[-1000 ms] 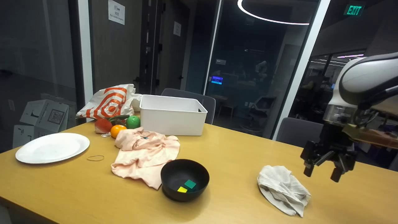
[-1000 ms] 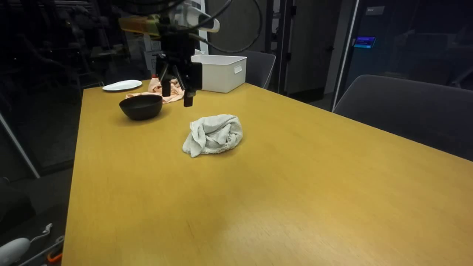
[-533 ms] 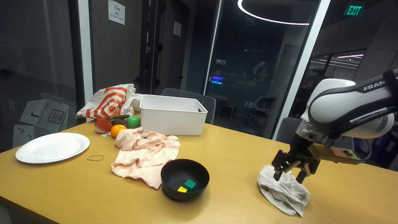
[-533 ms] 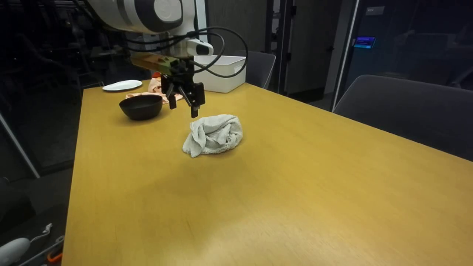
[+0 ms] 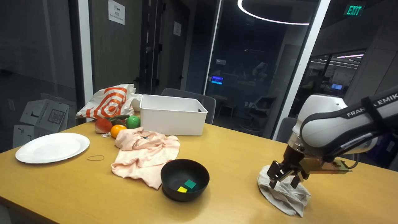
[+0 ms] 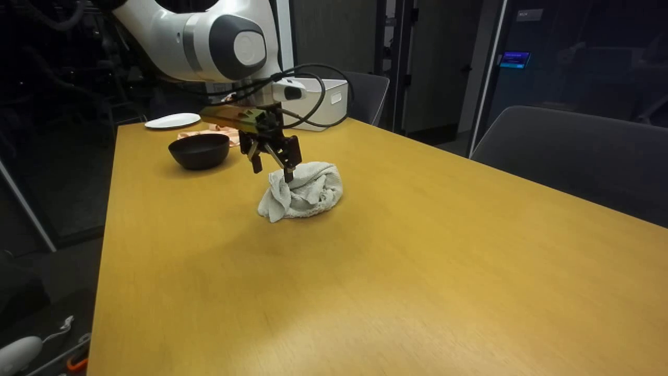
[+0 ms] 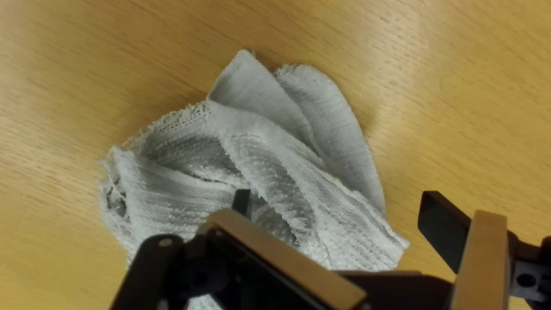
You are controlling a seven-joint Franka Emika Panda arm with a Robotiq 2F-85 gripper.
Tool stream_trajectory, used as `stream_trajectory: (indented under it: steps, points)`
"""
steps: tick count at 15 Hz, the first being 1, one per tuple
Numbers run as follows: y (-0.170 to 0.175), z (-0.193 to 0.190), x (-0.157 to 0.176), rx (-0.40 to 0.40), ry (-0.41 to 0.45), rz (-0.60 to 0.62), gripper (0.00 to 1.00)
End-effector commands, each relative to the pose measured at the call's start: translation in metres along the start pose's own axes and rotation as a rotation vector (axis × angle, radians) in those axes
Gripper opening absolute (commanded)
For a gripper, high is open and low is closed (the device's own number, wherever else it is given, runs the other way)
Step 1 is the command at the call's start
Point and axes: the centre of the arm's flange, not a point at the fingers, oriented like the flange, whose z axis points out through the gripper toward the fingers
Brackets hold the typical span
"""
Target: Take the toy blocks off of the kitchen towel by picking it up
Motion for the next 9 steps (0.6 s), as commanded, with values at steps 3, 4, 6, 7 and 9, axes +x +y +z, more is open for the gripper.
stream_trajectory:
  steps: [3, 4, 6, 7, 9]
  points:
    - [0.002, 0.014, 0.007, -0.026, 0.054, -0.008, 0.95]
    - [0.004, 0.014, 0.008, -0.024, 0.060, -0.014, 0.74]
    - [0.007, 0.016, 0.008, -0.028, 0.070, -0.015, 0.69]
    - [0.008, 0.016, 0.009, -0.028, 0.076, -0.014, 0.62]
    - [0.012, 0.017, 0.009, -0.029, 0.078, -0.005, 0.45]
